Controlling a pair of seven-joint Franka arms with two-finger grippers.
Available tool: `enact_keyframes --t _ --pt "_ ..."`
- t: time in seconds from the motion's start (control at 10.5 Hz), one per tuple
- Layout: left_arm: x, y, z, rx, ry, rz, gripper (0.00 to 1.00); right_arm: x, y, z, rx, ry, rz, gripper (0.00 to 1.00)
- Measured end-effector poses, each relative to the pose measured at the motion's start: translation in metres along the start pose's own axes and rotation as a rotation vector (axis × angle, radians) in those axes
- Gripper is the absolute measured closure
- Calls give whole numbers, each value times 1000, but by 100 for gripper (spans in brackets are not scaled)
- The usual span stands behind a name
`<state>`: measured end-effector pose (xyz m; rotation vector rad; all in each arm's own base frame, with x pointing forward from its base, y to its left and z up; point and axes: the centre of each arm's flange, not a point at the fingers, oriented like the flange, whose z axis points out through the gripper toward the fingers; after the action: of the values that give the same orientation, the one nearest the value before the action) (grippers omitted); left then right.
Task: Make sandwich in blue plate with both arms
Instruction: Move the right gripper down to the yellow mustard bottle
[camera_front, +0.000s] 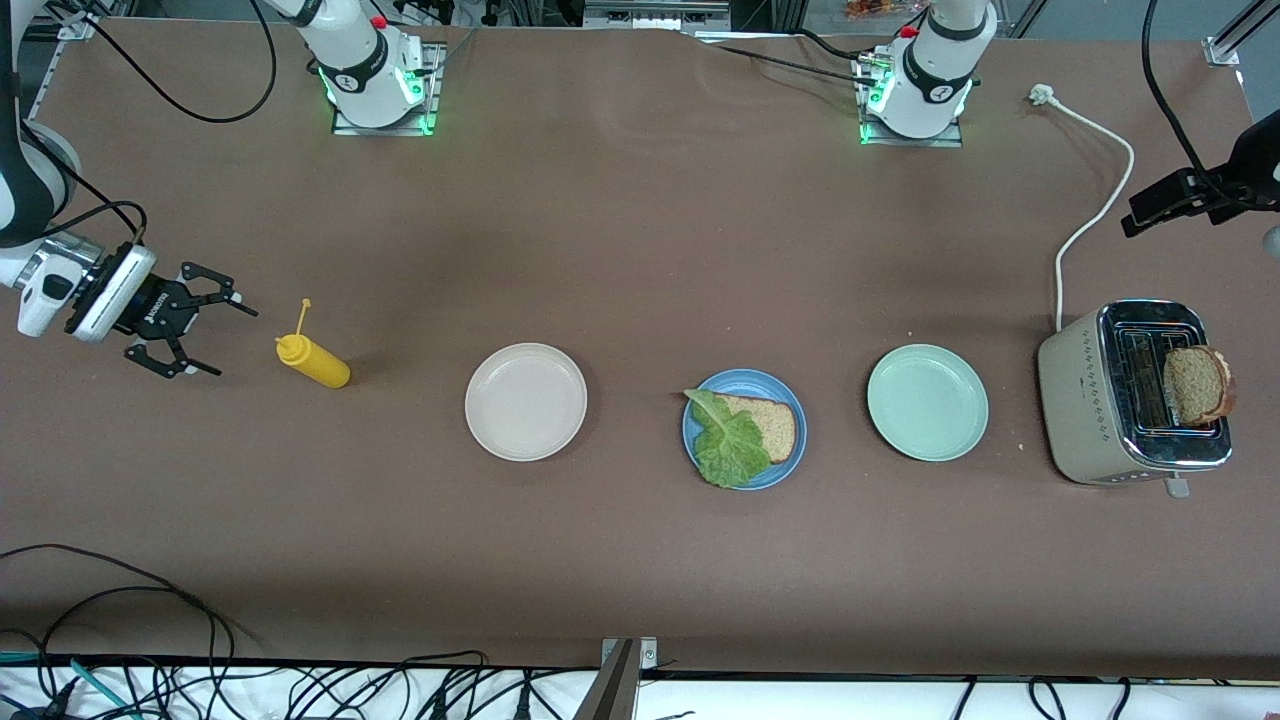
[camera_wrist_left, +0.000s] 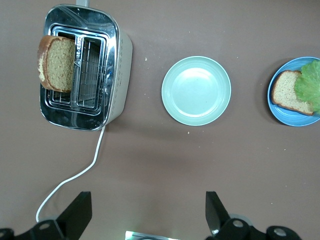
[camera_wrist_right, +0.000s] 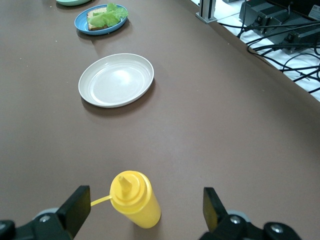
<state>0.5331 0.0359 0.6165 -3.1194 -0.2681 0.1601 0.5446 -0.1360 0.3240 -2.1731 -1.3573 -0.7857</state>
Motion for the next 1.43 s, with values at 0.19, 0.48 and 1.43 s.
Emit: enact_keyframes --t 0.19,0.48,1.43 --pt "0 -1 0 0 0 -3 0 -3 1 4 -1 18 -36 0" --pt "0 -3 0 -1 -1 -6 0 -18 -3 16 2 45 -77 0" --pt "1 -5 1 -1 -2 -8 0 -103 -23 57 68 183 -136 0"
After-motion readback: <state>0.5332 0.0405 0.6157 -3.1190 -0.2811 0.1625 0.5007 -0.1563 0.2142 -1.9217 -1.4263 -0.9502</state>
